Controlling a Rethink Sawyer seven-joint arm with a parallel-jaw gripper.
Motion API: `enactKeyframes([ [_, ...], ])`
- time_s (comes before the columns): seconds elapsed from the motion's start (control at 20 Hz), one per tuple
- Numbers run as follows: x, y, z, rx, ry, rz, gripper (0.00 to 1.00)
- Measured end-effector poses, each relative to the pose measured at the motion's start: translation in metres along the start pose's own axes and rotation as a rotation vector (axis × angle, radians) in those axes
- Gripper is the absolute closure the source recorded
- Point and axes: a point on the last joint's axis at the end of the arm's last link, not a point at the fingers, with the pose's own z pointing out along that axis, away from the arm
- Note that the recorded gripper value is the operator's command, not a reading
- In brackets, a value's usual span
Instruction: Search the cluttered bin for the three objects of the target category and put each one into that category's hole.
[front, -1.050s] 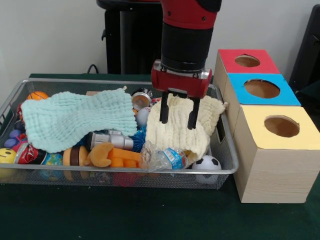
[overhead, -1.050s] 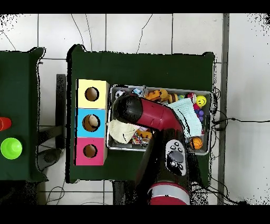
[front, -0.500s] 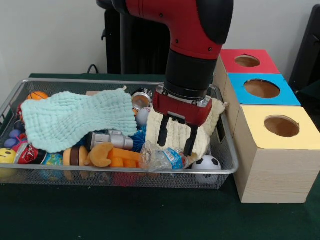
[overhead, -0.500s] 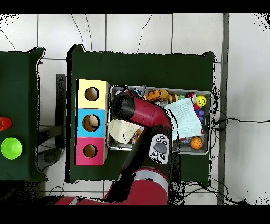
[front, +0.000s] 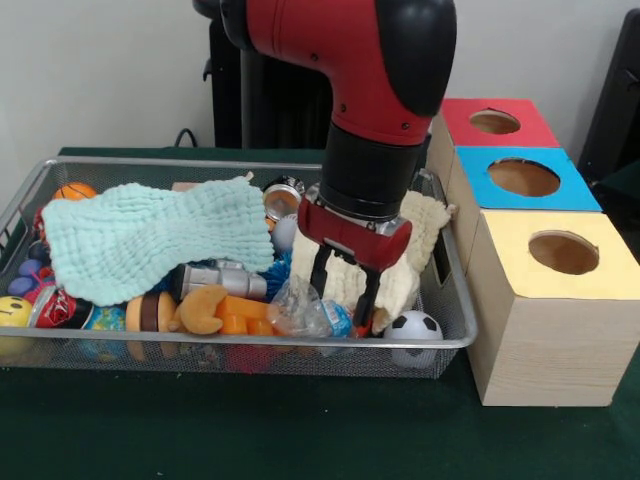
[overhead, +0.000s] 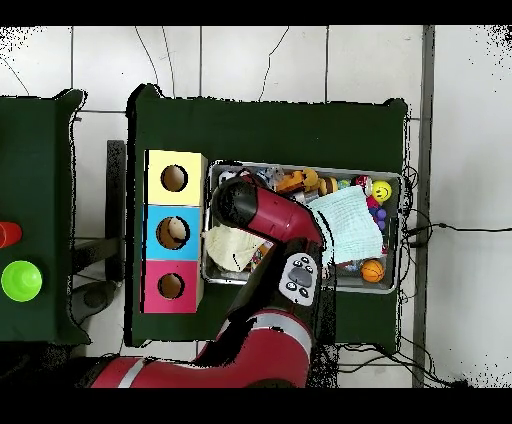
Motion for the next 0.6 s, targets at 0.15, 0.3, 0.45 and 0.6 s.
enactKeyframes([
  [0.15,-0.0011,-0.0012,0.0025,0.001,-0.010,0.009,0.00],
  [0.3,-0.0023,-0.0012,0.0048,-0.002,-0.020,0.017,0.00],
  [0.45,-0.0026,-0.0013,0.0067,-0.003,-0.025,0.023,0.00],
  [0.6,-0.0030,-0.0012,0.0075,-0.003,-0.027,0.027,0.00],
])
